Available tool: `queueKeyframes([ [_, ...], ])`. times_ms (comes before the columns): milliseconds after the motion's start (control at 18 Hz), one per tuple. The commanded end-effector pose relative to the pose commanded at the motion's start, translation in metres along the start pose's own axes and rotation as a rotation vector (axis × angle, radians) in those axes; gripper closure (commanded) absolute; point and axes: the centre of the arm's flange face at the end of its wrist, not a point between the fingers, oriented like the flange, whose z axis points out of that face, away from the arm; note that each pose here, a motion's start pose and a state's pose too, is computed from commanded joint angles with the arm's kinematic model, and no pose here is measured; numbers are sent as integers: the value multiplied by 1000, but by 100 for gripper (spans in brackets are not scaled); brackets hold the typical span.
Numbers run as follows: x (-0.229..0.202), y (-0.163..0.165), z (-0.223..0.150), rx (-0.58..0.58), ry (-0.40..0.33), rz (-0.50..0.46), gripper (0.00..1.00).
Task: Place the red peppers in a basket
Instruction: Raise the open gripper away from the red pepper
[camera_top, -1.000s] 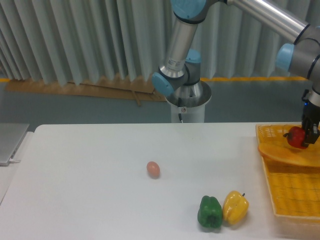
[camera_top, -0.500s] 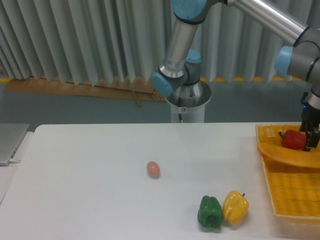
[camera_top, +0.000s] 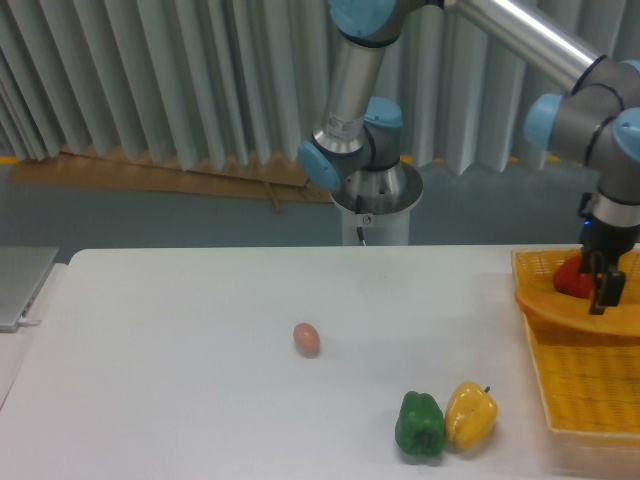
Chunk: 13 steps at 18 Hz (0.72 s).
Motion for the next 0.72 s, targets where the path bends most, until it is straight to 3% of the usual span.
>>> queueKeyframes([
  [722, -26, -92, -27, 16, -42, -14, 0],
])
